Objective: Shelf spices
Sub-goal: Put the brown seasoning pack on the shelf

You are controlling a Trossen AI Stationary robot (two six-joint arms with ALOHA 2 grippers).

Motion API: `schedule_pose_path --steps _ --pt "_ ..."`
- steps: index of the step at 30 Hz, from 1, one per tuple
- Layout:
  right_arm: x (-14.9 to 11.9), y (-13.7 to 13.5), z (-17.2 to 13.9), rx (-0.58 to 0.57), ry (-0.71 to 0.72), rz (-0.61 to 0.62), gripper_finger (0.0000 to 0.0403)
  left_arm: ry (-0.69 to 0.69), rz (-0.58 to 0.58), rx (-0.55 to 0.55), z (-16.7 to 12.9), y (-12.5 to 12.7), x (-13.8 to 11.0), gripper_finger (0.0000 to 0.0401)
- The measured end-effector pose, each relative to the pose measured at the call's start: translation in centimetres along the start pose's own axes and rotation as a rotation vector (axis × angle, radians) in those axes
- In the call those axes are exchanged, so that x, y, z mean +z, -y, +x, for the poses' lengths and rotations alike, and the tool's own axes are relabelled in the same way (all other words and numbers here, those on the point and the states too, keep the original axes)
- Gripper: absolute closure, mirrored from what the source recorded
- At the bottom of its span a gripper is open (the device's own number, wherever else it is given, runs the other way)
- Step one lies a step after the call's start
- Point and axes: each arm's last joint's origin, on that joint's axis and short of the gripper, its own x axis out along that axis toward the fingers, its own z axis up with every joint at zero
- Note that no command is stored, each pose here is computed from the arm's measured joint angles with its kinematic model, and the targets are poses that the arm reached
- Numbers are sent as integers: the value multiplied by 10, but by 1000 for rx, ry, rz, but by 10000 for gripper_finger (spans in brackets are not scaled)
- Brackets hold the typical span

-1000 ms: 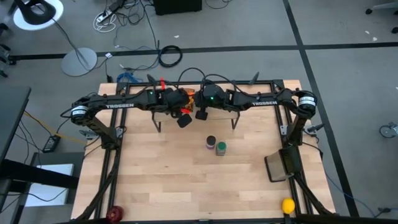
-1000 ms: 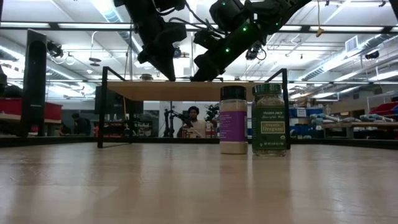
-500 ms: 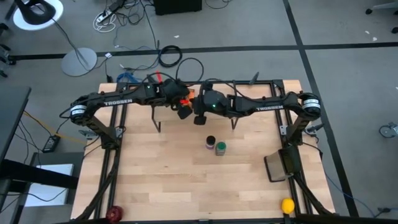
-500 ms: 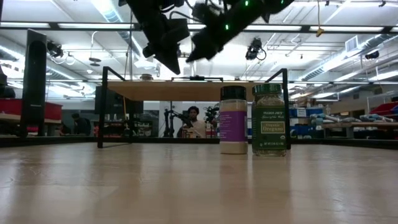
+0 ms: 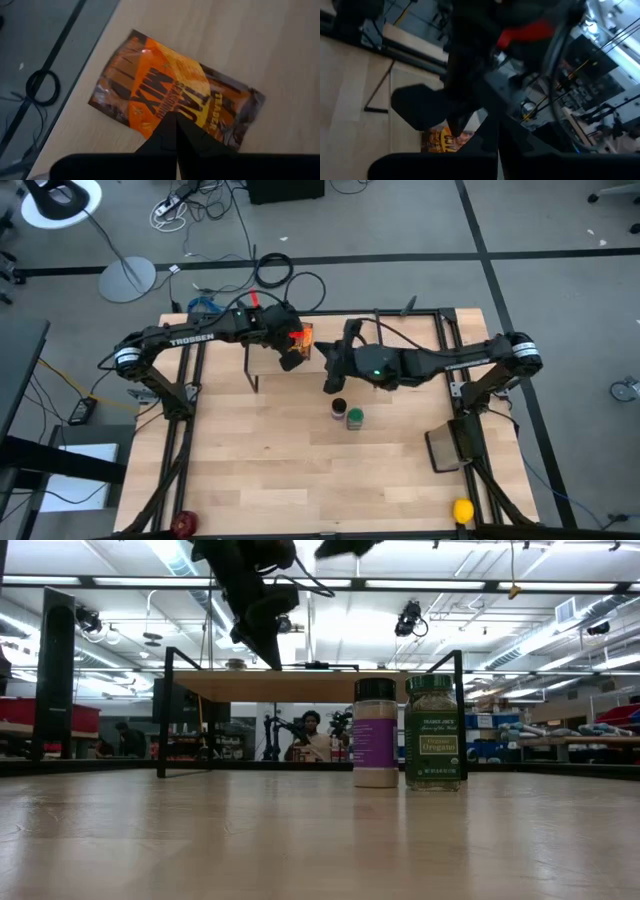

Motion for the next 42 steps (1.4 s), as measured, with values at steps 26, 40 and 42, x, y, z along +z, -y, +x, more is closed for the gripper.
schedule_pose_path --steps 26,40,42 --pt "20 -2 -48 -5 57 -33 403 -10 -44 17 25 -19 4 401" --pt "16 -3 -48 -53 -11 -65 403 -24 -164 41 24 -19 2 401" --pt "16 -3 -48 -57 -14 -65 403 -35 -169 60 24 -20 1 401"
